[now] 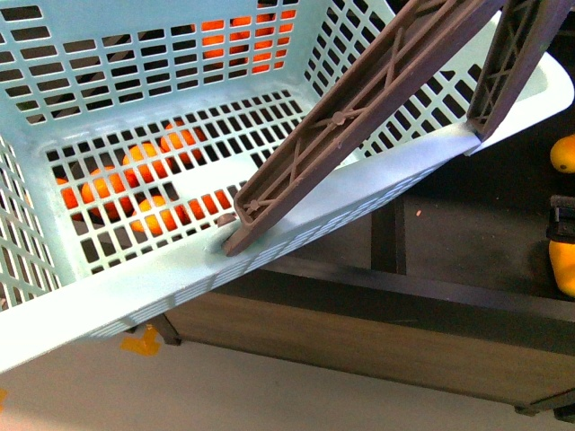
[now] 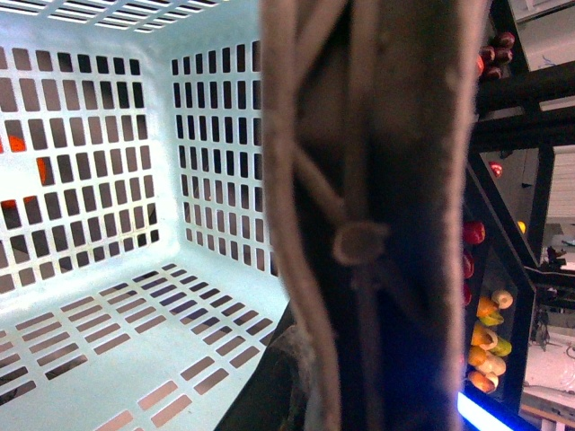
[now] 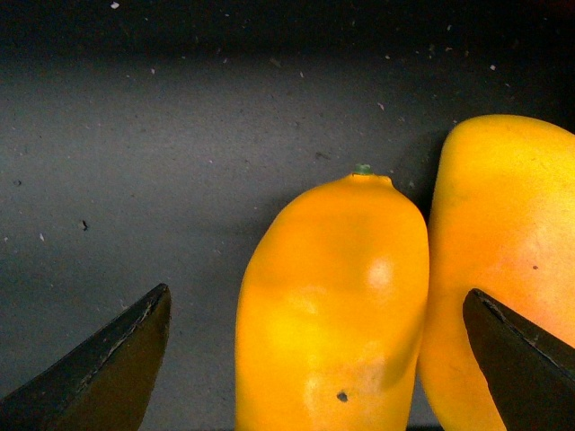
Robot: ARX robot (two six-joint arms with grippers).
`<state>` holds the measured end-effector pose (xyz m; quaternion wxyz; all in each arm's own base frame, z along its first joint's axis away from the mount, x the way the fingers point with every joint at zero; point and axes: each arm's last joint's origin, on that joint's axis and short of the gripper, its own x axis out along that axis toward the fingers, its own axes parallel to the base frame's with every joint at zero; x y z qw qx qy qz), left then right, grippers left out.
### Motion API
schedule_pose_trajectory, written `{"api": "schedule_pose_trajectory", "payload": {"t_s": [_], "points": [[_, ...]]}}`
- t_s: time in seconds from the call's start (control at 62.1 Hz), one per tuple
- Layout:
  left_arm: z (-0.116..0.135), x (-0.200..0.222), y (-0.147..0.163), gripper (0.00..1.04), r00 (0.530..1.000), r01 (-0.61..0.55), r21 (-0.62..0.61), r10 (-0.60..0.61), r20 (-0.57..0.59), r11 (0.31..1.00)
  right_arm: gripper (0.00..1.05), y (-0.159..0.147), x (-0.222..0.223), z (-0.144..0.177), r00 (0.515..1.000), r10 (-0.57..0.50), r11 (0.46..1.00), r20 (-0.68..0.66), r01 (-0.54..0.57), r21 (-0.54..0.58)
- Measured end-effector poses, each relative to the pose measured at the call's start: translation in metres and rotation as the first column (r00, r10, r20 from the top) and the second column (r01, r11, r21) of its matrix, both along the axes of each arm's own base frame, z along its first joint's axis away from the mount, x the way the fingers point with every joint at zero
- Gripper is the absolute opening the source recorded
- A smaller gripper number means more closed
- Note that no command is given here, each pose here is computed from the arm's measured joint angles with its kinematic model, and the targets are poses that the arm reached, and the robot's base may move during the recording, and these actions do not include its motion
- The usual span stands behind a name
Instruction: Pick mango and avocado into basket
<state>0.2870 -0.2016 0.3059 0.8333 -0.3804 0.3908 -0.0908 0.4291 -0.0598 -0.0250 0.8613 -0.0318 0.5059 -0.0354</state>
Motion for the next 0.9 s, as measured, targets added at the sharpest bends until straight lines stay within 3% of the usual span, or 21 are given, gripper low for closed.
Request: {"api": "schedule_pose_trajectory", "payload": {"t_s": [0.902], "points": [[0.000, 0.000, 0.000, 0.04, 1.000, 0.000, 0.000, 0.000, 0.000, 1.000, 0.96, -0.001, 0.000, -0.028, 0.996, -0.014, 1.000, -0.083, 0.016, 0.019]]}}
